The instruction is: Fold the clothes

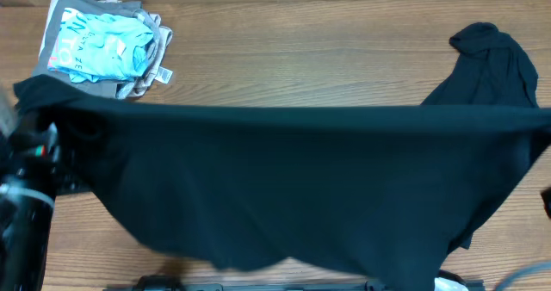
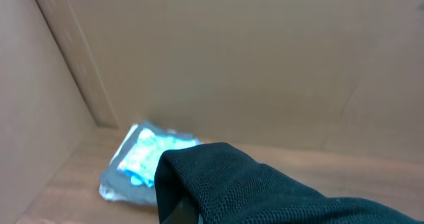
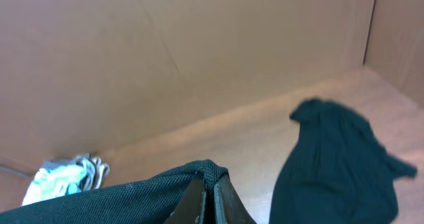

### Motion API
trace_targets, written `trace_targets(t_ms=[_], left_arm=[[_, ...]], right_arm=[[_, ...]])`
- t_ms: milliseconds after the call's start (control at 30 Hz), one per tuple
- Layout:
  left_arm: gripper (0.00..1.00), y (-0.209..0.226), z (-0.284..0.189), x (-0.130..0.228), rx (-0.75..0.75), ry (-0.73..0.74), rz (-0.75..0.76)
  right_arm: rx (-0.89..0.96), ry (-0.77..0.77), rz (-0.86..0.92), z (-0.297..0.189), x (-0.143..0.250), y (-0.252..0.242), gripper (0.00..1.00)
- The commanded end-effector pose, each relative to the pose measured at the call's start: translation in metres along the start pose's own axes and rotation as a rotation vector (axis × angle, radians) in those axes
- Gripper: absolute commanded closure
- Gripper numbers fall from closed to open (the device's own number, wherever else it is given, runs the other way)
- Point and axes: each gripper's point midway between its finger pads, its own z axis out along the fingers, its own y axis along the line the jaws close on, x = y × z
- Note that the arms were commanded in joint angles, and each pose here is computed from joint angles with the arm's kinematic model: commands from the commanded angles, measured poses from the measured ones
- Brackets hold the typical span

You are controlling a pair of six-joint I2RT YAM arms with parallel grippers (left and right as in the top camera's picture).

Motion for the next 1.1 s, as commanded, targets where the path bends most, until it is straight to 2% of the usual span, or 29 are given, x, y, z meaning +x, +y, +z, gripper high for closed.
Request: trace_targets(t_ms=[0,233,500,667,900,1033,1067], left_arm=[[0.96,0.011,0.043,0.015,-0.093,0.105,0.026],[0.96,0.005,0.135,0.078,-0.112,0.418,0.073],[0.96,0.000,0.240,0.165,-0.131,0.706,0.116],[0.96,-0.011,0.308,0.213,-0.095,0.766,0.109],[0.95,-0.044,0.405,0.272,0.035,0.720,0.060],[0.55,-0.067,0.451,0.304,0.099,0.660,0.054],[0.38,-0.070,0.456,0.307,0.105,0.650,0.056]], right_arm=[[0.095,0.123,0.027,0.046,0.010,-0.025,0.96],[0.135,0.439,0.071,0.135,0.059,-0.055,0.96],[0.151,0.690,0.080,0.246,0.121,-0.082,0.96],[0.128,0.726,0.060,0.326,0.154,-0.090,0.96],[0.076,0.690,0.017,0.434,0.194,-0.092,0.94],[0.034,0.641,-0.016,0.485,0.216,-0.084,0.68],[0.025,0.631,-0.021,0.491,0.218,-0.081,0.59]])
